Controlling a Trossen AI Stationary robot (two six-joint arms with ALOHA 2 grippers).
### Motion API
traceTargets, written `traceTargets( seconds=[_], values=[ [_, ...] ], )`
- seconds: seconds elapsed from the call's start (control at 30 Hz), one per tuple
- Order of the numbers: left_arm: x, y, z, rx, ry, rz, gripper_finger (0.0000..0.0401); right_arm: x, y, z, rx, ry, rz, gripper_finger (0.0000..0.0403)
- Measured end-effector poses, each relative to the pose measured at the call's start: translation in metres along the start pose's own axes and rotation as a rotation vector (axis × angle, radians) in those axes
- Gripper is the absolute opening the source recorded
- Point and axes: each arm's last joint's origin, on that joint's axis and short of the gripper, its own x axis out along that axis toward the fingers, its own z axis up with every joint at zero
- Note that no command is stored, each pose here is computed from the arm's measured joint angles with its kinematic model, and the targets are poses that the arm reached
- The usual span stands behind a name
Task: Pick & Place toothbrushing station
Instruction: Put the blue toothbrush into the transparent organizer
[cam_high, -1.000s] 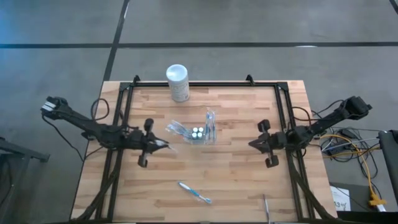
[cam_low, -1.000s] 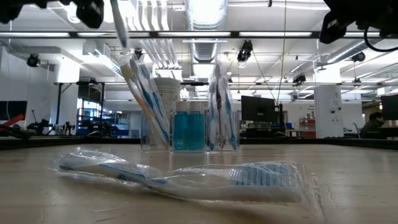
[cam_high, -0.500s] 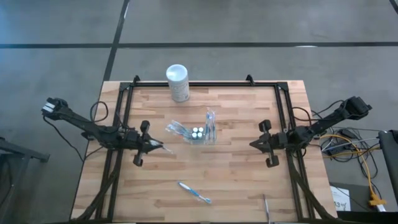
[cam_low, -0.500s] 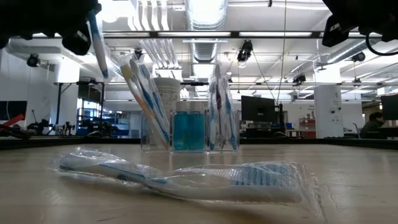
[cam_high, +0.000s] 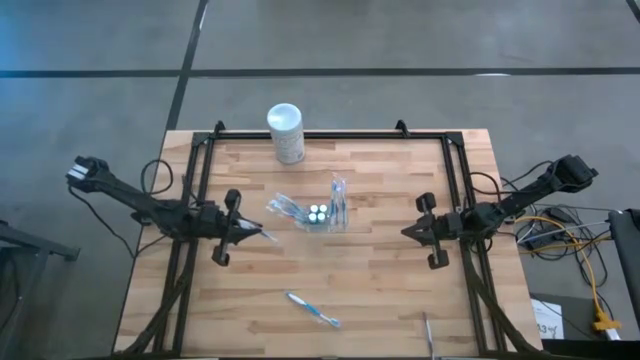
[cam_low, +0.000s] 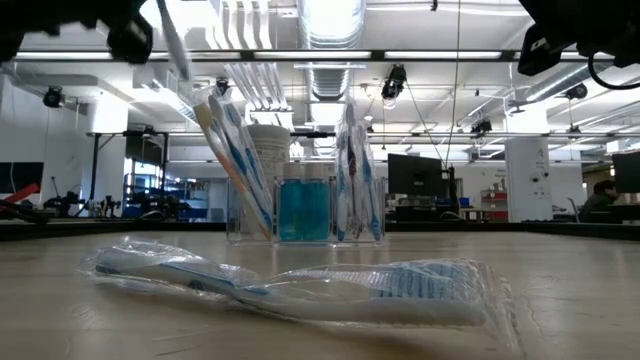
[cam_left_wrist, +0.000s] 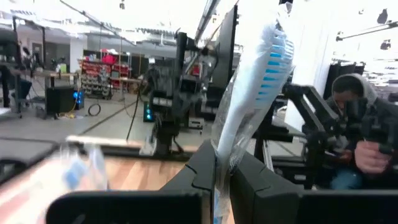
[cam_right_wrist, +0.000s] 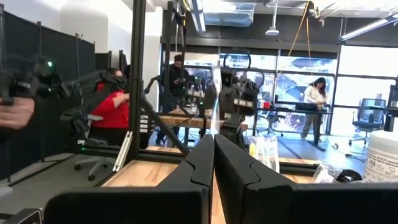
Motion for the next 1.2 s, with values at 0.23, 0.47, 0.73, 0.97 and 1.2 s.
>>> traceTargets(
  seconds=[0.23, 0.47, 0.73, 0.97, 1.2],
  values=[
    [0.057, -0.021, 0.046, 0.134, -0.006, 0.031, 0.0021, 0.0, 0.0, 0.001, -0.014, -0.01, -0.001, 0.0008],
    [0.131, -0.027, 0.06, 0.219, 0.07, 0.149, 0.0021, 0.0, 0.0, 0.001, -0.015, -0.01, -0.001, 0.0008],
    [0.199, -0.014, 0.024, 0.25, 0.174, 0.322, 0.0021, 0.0, 0.0, 0.001, -0.015, -0.008, -0.001, 0.0008],
    [0.221, 0.014, -0.018, 0.186, 0.239, 0.452, 0.0021, 0.0, 0.0, 0.001, -0.016, -0.009, -0.002, 0.0008],
    [0.225, 0.032, -0.044, 0.126, 0.273, 0.532, 0.0021, 0.0, 0.0, 0.001, -0.016, -0.008, -0.002, 0.0008]
  ],
)
